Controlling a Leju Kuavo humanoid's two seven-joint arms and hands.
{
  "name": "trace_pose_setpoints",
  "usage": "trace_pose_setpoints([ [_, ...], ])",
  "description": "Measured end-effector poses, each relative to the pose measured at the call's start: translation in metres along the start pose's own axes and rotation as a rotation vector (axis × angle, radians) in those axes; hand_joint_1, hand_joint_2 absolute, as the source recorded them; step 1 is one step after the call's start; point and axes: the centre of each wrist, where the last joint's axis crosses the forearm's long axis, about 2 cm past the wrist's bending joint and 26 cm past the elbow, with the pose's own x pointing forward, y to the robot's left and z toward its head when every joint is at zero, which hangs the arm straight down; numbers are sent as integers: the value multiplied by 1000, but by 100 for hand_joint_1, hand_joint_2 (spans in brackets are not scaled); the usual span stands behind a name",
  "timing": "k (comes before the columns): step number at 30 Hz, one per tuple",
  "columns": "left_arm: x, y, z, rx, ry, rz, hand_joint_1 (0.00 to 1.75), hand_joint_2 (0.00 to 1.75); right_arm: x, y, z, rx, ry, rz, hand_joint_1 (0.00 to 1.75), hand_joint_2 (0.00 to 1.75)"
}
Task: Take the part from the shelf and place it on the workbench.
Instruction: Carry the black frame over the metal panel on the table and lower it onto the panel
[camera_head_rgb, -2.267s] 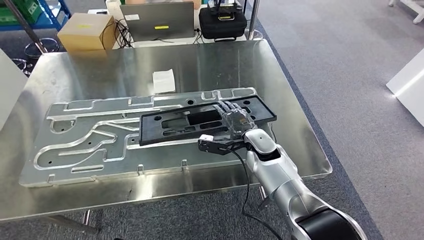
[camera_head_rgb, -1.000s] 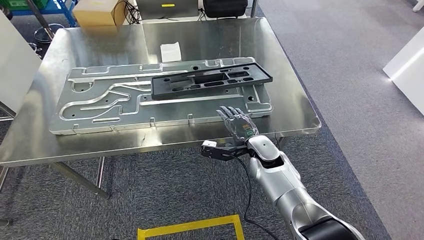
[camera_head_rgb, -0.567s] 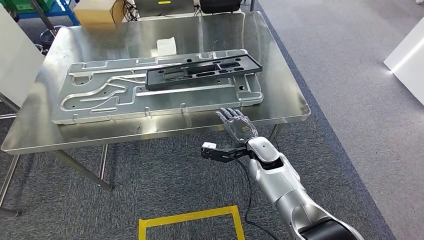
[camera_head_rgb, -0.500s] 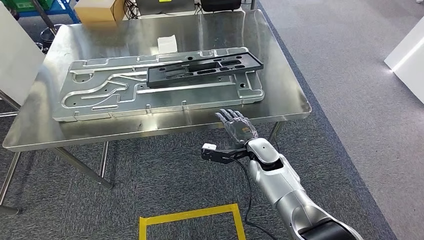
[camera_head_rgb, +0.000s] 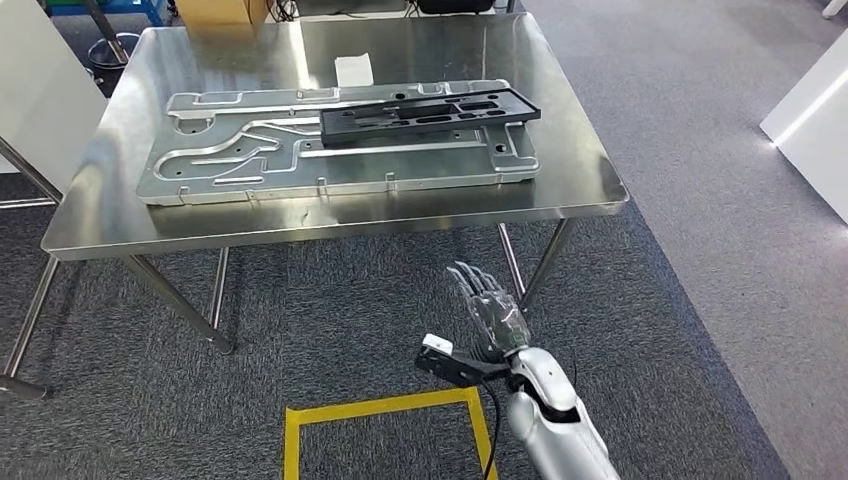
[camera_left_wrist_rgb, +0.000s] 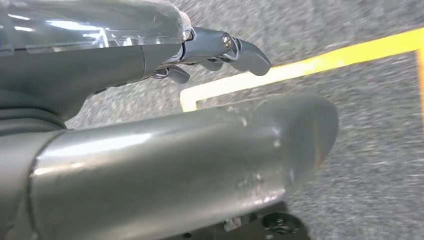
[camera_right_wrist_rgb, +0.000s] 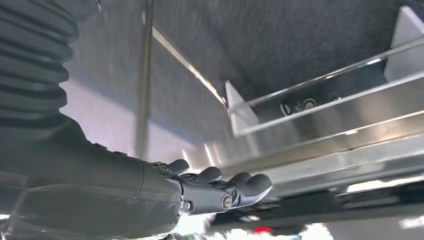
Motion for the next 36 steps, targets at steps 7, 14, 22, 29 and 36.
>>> trace_pose_setpoints([
  [7, -6, -9, 4, 5, 15, 45, 0, 0, -2, -6, 32, -87, 50, -73, 0, 0],
  [14, -7, -9, 4, 16, 18, 65, 0, 0, -3, -6, 46, -113, 92, -135, 0, 0],
  [22, -10, -12, 7, 86, 16, 160, 0, 0, -36, 11, 130, -147, 250, -869, 0, 87],
  [29, -13, -13, 9, 128, 5, 210, 0, 0, -108, 61, 259, -123, 570, -1141, 0, 0],
  [36, -7, -16, 7, 144, -17, 232, 0, 0, -102, 110, 322, -165, 1118, -1233, 0, 0],
])
